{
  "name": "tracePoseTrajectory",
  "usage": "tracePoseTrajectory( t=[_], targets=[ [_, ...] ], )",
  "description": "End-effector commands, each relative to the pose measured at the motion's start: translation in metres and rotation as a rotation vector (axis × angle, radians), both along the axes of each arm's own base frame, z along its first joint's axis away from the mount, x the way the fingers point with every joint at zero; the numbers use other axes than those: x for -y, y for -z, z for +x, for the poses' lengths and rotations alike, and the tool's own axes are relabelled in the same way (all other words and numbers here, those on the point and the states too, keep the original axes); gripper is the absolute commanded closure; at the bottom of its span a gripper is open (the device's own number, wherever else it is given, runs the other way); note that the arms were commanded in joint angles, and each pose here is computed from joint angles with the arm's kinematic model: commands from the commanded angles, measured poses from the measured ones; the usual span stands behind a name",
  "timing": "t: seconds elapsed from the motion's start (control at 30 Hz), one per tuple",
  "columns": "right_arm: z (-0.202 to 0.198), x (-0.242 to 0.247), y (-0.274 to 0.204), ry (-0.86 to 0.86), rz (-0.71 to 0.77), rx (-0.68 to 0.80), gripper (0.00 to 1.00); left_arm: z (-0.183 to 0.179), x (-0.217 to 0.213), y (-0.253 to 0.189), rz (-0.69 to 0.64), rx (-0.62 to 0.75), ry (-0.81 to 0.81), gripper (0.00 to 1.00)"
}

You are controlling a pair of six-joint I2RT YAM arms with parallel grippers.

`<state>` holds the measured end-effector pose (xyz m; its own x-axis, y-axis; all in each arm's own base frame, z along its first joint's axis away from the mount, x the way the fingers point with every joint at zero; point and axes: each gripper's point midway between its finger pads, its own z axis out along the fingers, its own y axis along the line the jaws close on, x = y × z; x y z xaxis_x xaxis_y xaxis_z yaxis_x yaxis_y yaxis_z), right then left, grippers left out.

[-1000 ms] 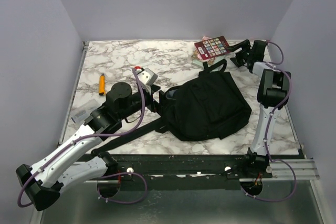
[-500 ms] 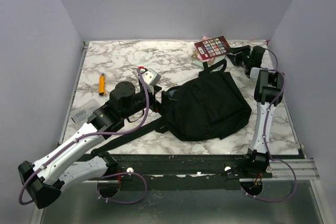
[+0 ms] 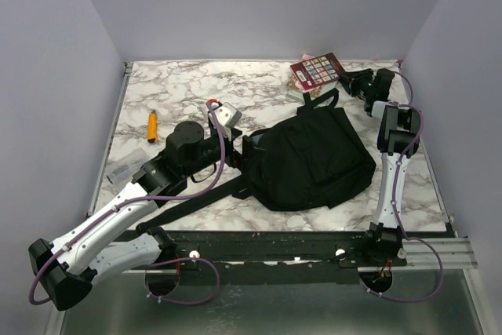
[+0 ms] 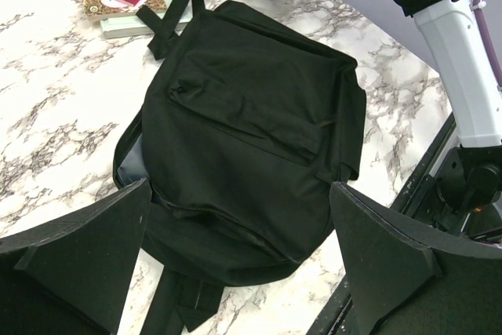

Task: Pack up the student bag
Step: Pick up the book from the center of the board.

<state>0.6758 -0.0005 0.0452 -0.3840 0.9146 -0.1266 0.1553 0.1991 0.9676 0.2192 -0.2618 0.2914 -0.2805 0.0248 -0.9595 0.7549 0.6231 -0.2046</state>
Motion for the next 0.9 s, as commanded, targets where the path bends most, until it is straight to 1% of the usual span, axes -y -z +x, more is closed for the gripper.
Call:
tracePoseTrajectory(
  t=[0.0,0.1,0.17,0.23,0.3,0.37,0.4,0.43,0.53,0.63,0.77,0.87],
  targets=[
    [0.008,0.007,0.01,0.006,-0.015,-0.001,0.65,0.0,0.003,-0.004,-0.017,-0.002,0.014,0.02],
    [0.011,0.011,0.008,0.021,-0.018,0.004,0.64,0.0,0.005,-0.003,-0.018,-0.01,0.02,0.02],
    [0.015,0.013,0.005,0.022,-0.021,0.013,0.61,0.001,0.005,-0.003,-0.019,-0.013,0.022,0.02],
    [0.017,0.016,0.003,0.026,-0.018,0.017,0.62,0.0,0.006,-0.002,-0.018,-0.016,0.024,0.02],
    [0.019,0.018,0.001,0.03,-0.015,0.022,0.72,0.001,0.006,-0.001,-0.018,-0.019,0.026,0.02],
    [0.02,0.02,-0.004,0.032,-0.019,0.036,0.89,0.001,0.007,0.0,-0.017,-0.024,0.027,0.02],
    [0.02,0.019,-0.008,0.03,-0.019,0.044,0.96,0.001,0.007,0.001,-0.017,-0.026,0.029,0.02],
    [0.019,0.019,-0.014,0.03,-0.016,0.053,0.99,0.002,0.008,0.002,-0.016,-0.031,0.03,0.02],
    [0.009,0.016,-0.035,0.025,0.0,0.088,1.0,0.002,0.009,0.004,-0.017,-0.045,0.034,0.02],
    [-0.008,0.012,-0.075,0.013,0.04,0.157,0.99,0.001,0.011,0.004,-0.03,-0.065,0.04,0.02],
    [-0.04,0.006,-0.127,0.013,0.116,0.241,0.99,0.002,0.012,0.004,-0.066,-0.11,0.049,0.02],
    [-0.062,0.014,-0.17,0.042,0.169,0.317,1.0,0.006,0.01,0.003,-0.114,-0.161,0.053,0.02]
  ],
)
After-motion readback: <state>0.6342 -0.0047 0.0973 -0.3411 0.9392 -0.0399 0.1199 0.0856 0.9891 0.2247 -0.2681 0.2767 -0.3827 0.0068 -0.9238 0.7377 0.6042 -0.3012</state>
